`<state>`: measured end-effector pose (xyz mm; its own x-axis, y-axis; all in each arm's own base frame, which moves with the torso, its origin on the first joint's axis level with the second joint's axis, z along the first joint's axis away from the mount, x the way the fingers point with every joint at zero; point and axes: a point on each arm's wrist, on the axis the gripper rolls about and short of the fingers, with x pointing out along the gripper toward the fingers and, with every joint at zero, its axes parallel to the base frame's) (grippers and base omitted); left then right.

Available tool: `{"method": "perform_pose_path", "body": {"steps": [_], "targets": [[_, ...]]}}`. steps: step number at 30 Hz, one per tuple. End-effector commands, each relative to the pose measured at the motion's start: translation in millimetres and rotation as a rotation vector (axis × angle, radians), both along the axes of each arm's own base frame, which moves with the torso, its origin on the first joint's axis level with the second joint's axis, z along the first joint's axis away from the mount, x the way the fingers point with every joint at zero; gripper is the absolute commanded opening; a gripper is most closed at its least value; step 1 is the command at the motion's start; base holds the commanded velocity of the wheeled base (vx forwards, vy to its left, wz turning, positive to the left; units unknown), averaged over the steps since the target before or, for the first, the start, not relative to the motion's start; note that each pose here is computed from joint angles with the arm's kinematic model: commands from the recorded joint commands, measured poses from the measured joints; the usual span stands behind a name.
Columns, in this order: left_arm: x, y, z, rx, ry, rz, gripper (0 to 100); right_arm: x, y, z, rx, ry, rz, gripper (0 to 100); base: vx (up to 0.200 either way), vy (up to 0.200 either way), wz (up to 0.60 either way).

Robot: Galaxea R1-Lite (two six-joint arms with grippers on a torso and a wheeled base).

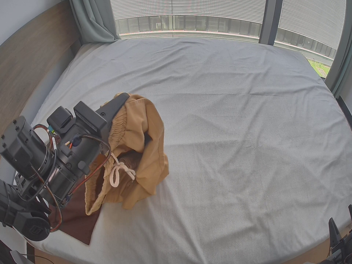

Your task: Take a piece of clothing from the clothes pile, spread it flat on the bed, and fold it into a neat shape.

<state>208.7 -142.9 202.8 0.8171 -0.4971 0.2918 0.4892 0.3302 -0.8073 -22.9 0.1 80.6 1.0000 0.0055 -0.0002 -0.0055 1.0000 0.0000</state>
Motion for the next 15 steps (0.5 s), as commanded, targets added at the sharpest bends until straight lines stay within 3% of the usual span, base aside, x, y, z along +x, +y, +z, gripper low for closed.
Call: {"method": "perform_pose_path", "body": {"steps": [1, 15], "targets": [[-1.9, -8.2, 2.7, -0.008, -0.009, -0.028, 0, 0.0, 0.0, -4.8, 0.000, 0.000, 0.001, 100, 0.000, 0.000, 0.00], [-4.6, -48.5, -2.9, -0.006, -0.001, -0.137, 0, 0.0, 0.0, -4.8, 0.000, 0.000, 0.001, 100, 0.000, 0.000, 0.00]]}}
